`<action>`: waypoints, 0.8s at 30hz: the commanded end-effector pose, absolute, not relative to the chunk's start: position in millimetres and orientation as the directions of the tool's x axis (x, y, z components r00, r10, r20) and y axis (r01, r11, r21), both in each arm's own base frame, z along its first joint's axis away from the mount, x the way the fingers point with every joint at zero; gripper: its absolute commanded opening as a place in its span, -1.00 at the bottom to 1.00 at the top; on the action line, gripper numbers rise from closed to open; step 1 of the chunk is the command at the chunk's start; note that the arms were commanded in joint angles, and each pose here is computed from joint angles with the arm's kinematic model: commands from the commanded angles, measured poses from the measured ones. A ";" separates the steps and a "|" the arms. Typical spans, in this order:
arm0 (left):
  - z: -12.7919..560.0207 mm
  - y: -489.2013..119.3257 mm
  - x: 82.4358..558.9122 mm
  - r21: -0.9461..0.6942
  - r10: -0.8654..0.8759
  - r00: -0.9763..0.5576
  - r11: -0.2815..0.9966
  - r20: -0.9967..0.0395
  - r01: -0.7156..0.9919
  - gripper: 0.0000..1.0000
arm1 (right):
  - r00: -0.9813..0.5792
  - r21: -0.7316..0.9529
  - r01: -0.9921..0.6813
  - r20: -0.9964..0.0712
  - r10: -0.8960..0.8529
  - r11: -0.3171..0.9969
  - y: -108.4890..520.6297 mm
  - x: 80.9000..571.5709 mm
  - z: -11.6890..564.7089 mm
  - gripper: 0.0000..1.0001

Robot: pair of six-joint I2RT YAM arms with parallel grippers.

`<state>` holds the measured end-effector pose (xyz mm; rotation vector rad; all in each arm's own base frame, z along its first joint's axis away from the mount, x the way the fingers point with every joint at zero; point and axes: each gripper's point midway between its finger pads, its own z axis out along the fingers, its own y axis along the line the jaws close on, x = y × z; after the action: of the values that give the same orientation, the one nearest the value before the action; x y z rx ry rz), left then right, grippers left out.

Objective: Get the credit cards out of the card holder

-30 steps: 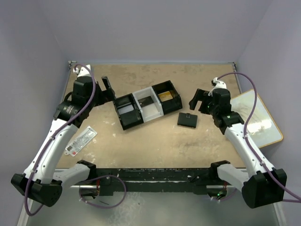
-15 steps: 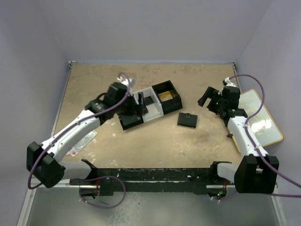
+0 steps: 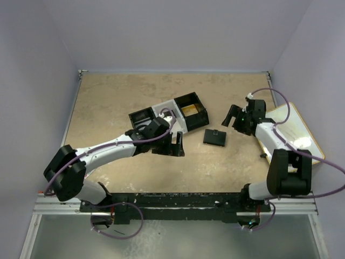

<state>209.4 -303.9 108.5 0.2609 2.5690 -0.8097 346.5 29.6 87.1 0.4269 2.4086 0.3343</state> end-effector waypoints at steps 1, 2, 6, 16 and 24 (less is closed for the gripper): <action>96.5 -308.5 218.6 -0.499 0.015 -0.884 0.821 -0.468 0.278 0.85 | -0.760 0.361 0.079 -0.581 0.290 0.929 42.2 371.1 91.5 0.82; 91.4 -305.3 221.0 -0.478 0.017 -0.881 0.835 -0.474 0.273 0.84 | -0.773 0.375 0.060 -0.568 0.281 0.925 46.7 373.1 87.2 0.77; 78.1 -282.7 239.7 -0.351 -0.002 -0.854 0.912 -0.520 0.212 0.78 | -0.810 0.389 0.026 -0.532 0.248 0.921 52.9 381.2 73.8 0.49; 64.5 -241.4 268.7 -0.265 -0.061 -0.829 0.958 -0.556 0.108 0.72 | -0.878 0.432 -0.016 -0.437 0.194 0.902 73.5 351.4 34.3 0.12; 60.9 -225.5 280.4 -0.254 -0.078 -0.827 0.964 -0.556 0.080 0.70 | -0.891 0.499 -0.031 -0.406 0.203 0.866 122.2 293.8 30.7 -0.07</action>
<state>273.2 -229.0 59.9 -0.0209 2.5502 -0.3786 322.4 89.1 25.8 0.1533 2.5873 0.6057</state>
